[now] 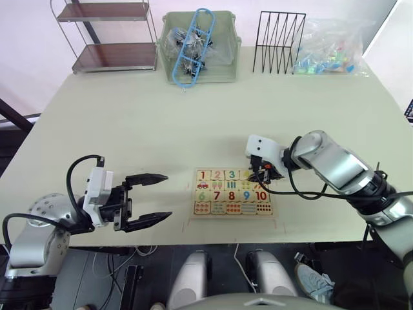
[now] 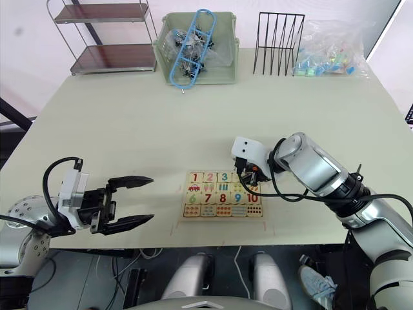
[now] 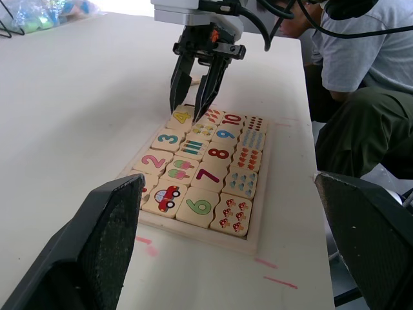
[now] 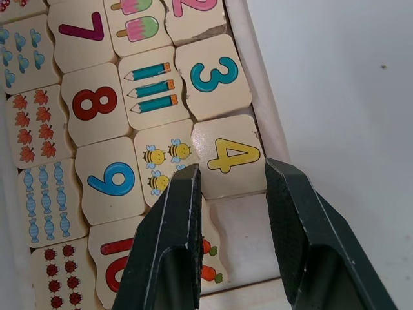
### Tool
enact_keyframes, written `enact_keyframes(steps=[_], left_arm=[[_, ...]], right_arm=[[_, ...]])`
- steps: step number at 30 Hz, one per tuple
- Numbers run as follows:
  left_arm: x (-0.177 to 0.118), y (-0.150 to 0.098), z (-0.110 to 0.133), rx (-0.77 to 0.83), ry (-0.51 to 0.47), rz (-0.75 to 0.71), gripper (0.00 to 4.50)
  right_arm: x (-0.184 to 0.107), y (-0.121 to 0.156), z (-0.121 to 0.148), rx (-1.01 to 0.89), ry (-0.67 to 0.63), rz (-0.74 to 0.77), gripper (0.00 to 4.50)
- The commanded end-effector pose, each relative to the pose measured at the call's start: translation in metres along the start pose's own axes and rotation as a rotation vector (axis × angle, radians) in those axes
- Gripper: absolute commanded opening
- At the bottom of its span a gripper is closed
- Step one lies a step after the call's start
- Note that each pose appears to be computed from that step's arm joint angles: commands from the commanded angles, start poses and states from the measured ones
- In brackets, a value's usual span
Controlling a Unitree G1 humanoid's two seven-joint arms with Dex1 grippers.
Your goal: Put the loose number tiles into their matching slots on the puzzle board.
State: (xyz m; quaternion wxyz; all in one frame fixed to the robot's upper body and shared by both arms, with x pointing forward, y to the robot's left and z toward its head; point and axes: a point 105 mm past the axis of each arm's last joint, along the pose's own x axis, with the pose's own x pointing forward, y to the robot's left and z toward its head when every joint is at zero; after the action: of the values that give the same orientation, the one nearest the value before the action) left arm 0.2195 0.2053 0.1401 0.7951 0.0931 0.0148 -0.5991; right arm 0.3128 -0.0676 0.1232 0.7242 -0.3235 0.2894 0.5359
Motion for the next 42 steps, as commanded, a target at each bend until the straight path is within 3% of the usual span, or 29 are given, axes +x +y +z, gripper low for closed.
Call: enact_keyframes(steps=[1,26,27,28,31,33,34,42], left_arm=[[0.002,-0.001,0.008,0.033,-0.013,-0.011,4.5],[0.002,-0.001,0.007,0.033,-0.014,-0.011,4.5],[0.002,-0.001,0.007,0.033,-0.014,-0.01,4.5],[0.002,-0.001,0.007,0.033,-0.013,-0.01,4.5],[0.001,0.0,0.006,0.033,-0.012,-0.009,4.5],[0.001,0.0,0.005,0.033,-0.011,-0.009,4.5],[0.001,0.0,0.005,0.033,-0.012,-0.009,4.5],[0.0,0.0,0.004,0.031,-0.012,-0.01,4.5]], right_arm=[[-0.001,0.005,0.006,-0.027,-0.024,0.013,0.87],[0.004,0.007,0.001,-0.036,-0.018,0.024,0.87],[0.004,0.007,0.001,-0.037,-0.018,0.024,1.97],[0.004,0.007,0.001,-0.037,-0.019,0.025,2.57],[0.003,0.007,0.0,-0.038,-0.019,0.029,3.38],[0.002,0.006,0.0,-0.038,-0.019,0.028,4.23],[0.001,0.005,0.001,-0.036,-0.021,0.023,4.44],[-0.01,-0.005,0.005,-0.03,-0.049,-0.001,4.44]])
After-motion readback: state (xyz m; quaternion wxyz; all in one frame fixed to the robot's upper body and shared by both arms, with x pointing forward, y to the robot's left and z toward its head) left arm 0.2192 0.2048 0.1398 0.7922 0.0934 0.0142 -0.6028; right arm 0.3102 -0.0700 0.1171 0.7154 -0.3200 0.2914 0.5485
